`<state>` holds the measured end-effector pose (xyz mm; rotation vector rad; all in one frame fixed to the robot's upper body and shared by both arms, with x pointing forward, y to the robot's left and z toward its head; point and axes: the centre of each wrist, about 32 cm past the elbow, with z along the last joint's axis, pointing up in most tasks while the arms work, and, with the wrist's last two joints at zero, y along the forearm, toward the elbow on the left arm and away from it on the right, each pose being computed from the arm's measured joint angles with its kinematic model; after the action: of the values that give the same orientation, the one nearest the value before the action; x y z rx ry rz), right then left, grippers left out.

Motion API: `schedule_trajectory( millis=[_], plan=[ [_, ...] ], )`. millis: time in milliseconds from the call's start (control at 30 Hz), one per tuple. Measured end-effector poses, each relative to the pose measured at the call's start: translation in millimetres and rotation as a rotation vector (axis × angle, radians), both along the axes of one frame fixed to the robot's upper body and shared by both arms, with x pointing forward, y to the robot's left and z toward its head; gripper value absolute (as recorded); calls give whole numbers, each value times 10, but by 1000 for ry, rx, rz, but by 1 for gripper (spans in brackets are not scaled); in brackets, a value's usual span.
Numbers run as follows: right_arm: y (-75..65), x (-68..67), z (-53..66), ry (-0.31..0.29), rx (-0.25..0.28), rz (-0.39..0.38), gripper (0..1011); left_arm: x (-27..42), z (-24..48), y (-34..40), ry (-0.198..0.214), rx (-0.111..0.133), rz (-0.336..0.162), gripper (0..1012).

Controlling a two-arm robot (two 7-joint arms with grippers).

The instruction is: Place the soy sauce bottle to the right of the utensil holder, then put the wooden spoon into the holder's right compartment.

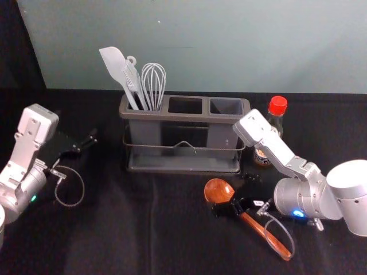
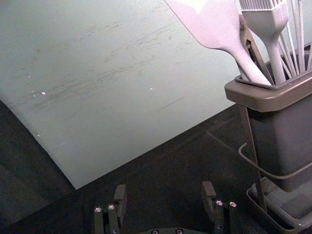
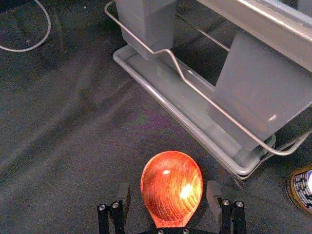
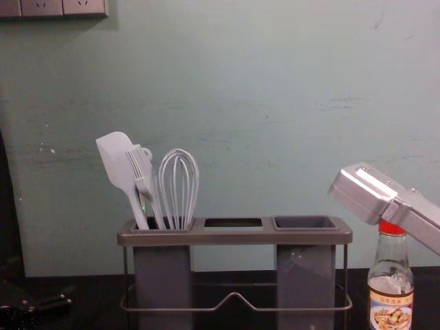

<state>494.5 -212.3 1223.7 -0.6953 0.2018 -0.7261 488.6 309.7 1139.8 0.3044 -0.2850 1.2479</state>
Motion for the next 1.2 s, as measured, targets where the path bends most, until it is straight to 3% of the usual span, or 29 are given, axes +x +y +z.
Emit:
schedule_trajectory(
  millis=[1200],
  plan=[
    [73,81,-140,-6,-4,11,1004,0,0,0,0,0,0,1005]
  ],
)
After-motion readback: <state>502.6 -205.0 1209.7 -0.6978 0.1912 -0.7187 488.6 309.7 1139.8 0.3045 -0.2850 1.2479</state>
